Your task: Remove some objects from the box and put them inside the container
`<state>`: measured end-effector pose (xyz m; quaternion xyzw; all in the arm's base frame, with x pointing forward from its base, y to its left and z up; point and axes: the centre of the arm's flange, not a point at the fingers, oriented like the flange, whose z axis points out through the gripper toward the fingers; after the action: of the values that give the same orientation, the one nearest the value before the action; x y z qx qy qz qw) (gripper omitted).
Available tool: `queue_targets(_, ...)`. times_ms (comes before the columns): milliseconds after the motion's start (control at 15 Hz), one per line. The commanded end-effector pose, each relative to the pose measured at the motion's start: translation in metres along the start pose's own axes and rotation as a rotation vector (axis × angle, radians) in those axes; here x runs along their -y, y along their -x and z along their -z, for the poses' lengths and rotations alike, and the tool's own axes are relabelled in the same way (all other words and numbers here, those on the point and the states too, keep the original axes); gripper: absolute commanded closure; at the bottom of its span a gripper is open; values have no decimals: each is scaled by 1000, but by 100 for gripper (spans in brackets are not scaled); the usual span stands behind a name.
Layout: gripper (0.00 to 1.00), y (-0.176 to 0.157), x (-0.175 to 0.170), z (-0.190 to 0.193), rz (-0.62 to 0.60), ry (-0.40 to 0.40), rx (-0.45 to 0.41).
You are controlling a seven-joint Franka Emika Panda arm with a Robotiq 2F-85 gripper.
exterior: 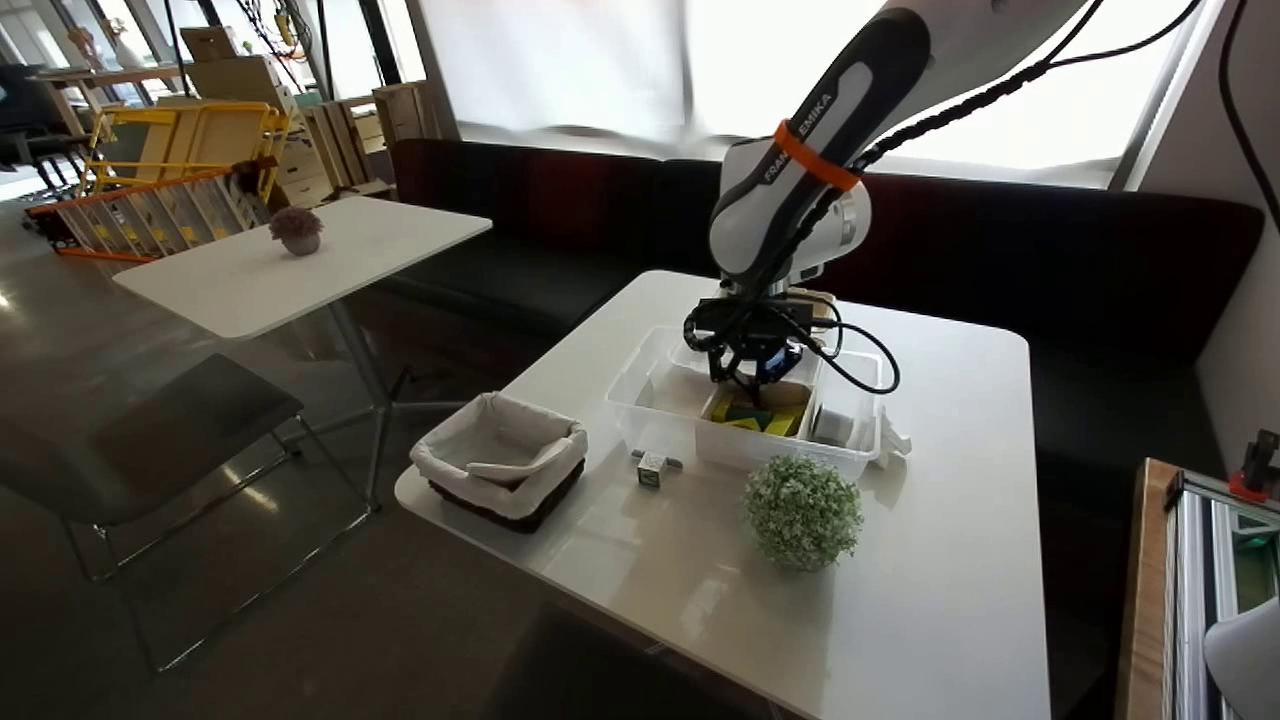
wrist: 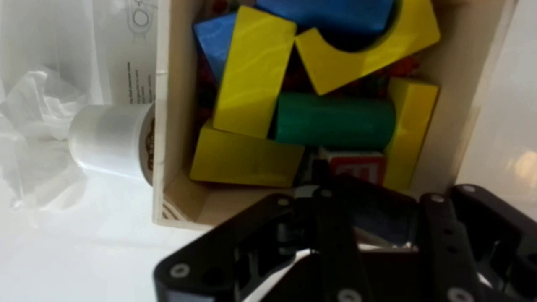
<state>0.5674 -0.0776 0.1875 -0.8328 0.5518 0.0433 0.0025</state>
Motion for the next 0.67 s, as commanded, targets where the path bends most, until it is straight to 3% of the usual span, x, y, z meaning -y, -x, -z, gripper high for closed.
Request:
queue_targets(0,99,5,-4,-8,20,18,-13)
queue_targets(267,99,8,-8,1,30,18,-25)
queue_targets(333,72,9,-8,3,37,17,-30)
queue_targets(400,71,10,-8,3,41,20,-36)
queue_targets(600,50,14,-10,7,51,19,-49)
